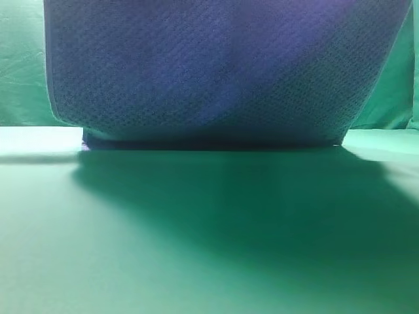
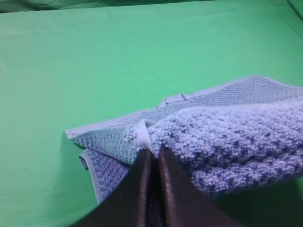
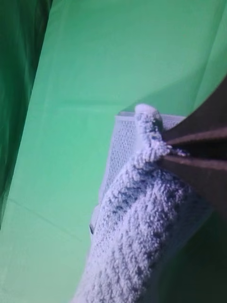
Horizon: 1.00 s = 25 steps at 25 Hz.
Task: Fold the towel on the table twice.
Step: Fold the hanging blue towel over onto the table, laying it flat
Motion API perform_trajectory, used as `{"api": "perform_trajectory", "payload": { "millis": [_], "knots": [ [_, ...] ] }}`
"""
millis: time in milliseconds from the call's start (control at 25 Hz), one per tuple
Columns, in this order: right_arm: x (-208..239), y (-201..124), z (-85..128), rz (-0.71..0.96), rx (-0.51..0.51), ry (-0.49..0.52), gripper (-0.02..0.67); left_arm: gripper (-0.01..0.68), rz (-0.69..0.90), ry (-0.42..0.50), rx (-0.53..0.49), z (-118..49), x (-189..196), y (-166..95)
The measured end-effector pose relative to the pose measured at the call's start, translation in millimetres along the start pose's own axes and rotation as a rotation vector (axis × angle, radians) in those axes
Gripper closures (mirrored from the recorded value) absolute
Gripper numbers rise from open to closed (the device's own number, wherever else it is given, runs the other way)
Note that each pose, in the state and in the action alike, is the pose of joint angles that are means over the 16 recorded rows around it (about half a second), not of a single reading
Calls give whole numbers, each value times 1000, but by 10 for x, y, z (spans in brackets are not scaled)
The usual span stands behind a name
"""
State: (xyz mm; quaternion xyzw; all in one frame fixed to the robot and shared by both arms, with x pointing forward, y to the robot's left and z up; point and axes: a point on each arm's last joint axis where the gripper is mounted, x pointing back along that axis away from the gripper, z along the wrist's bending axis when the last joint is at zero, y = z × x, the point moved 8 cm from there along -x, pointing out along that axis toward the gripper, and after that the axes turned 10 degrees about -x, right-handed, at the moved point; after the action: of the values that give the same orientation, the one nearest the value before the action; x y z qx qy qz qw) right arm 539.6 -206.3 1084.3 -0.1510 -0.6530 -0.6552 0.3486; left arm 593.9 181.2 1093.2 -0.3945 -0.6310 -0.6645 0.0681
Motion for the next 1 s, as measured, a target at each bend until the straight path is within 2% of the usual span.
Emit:
{"api": "perform_trajectory", "payload": {
  "millis": [720,1000],
  "knots": [
    [456,-922,107,82,-65,74,649,673,30,-64,72,-323,529,-927],
    [556,-1284,156,132,-93,110,649,673,71,-106,120,-437,596,-1305]
  ]
}}
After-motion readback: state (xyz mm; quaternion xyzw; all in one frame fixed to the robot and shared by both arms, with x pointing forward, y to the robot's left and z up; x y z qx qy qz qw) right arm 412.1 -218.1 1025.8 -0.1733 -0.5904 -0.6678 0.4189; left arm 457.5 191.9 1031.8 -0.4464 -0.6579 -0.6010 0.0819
